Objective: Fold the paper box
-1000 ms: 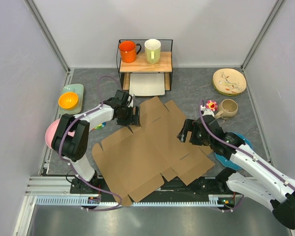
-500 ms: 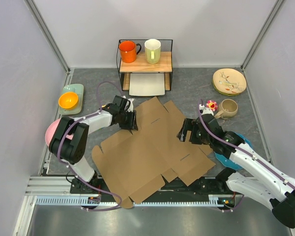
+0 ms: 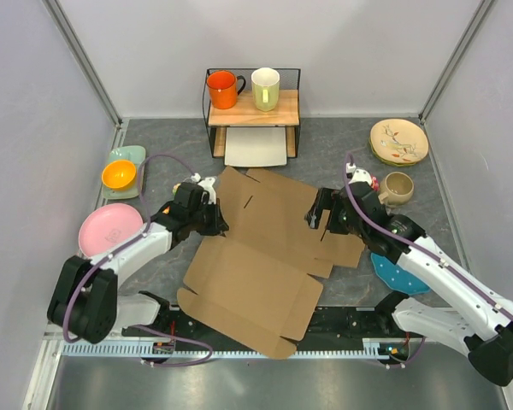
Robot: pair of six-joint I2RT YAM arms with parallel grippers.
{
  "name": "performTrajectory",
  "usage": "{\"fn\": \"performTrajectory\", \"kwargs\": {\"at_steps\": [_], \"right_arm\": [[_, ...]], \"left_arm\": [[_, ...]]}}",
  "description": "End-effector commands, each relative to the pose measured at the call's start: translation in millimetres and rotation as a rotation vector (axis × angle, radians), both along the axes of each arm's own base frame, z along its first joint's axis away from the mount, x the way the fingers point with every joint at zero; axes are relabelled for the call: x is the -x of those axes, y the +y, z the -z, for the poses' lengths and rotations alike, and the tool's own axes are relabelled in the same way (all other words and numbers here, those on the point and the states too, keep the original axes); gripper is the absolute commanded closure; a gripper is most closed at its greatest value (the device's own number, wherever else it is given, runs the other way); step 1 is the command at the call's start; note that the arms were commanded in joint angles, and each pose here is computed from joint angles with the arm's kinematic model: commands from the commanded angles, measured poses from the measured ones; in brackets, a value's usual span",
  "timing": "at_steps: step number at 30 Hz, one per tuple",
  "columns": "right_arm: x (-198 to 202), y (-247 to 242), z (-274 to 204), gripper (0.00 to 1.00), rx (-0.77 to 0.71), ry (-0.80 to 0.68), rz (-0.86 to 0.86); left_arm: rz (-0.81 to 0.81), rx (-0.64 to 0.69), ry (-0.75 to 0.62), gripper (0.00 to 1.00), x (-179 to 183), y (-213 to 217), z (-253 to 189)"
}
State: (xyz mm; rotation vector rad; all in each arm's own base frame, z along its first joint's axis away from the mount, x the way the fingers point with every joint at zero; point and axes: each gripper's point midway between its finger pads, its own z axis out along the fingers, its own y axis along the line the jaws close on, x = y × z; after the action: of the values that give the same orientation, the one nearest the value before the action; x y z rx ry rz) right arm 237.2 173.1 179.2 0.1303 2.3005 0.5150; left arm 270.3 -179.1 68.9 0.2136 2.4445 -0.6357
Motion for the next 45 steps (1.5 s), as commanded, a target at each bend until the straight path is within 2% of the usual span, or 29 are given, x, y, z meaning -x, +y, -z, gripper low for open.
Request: {"fn": "performTrajectory", "kwargs": {"at_steps": [1,7,11,15,17,18,19,21,22,24,25,30,33,36,39,45], "right_arm": [[-16.8,-4.1,-25.2,0.02,-0.005,-0.072,0.065],[-13.3,-23.6,-11.8,0.02,0.029,-0.045,0.169],[3.2,-42.9,25.4,0.02,0.089,0.064,0.256],[14.6,-40.8,48.8,0.02,0.048,0.126,0.276],[17.2,-30.9,50.5,0.02,-0.004,0.134,0.244],[17.0,-27.8,49.3,0.02,-0.019,0.131,0.233],[16.6,-22.4,46.6,0.03,-0.045,0.120,0.208],[15.3,-19.7,42.5,0.03,-0.056,0.104,0.192],[13.5,-17.5,39.0,0.03,-0.063,0.094,0.184],[11.8,-16.3,36.1,0.03,-0.053,0.084,0.164],[9.8,-14.8,32.9,0.03,-0.050,0.078,0.156],[8.2,-7.9,21.4,0.03,-0.047,0.052,0.093],[9.4,-2.9,15.7,0.03,-0.053,0.039,0.047],[12.4,0.7,9.8,0.03,-0.061,0.029,0.010],[15.8,4.8,5.5,0.03,-0.076,0.026,-0.026],[22.7,14.4,-2.1,0.04,-0.102,0.029,-0.099]], "left_arm": [[-0.143,0.073,-0.050,0.98,1.8,8.4,-13.9],[-0.189,0.115,-0.046,0.98,27.2,17.3,-13.8],[-0.207,0.123,-0.005,0.98,40.9,19.9,-14.0],[-0.222,0.069,0.077,0.98,58.1,28.9,-2.7],[-0.197,0.061,0.095,0.93,63.2,21.9,-7.4],[-0.200,0.059,0.117,0.87,65.4,21.3,-7.3],[-0.206,0.040,0.157,0.73,68.4,22.2,-7.8],[-0.215,0.015,0.167,0.54,64.3,23.5,-14.7],[-0.226,-0.004,0.173,0.38,62.7,26.0,-16.2],[-0.274,-0.038,0.147,0.23,55.5,34.7,-30.1],[-0.284,-0.041,0.130,0.01,52.7,36.3,-37.2],[-0.365,-0.070,-0.036,0.00,26.8,53.4,-81.9],[-0.394,-0.103,-0.071,0.00,5.0,64.0,-87.8],[-0.451,-0.181,-0.002,0.00,-15.5,84.1,-70.9],[-0.467,-0.183,0.063,0.00,-35.1,95.4,-52.9],[-0.331,-0.121,0.121,0.05,-67.8,78.2,-24.8]]}}
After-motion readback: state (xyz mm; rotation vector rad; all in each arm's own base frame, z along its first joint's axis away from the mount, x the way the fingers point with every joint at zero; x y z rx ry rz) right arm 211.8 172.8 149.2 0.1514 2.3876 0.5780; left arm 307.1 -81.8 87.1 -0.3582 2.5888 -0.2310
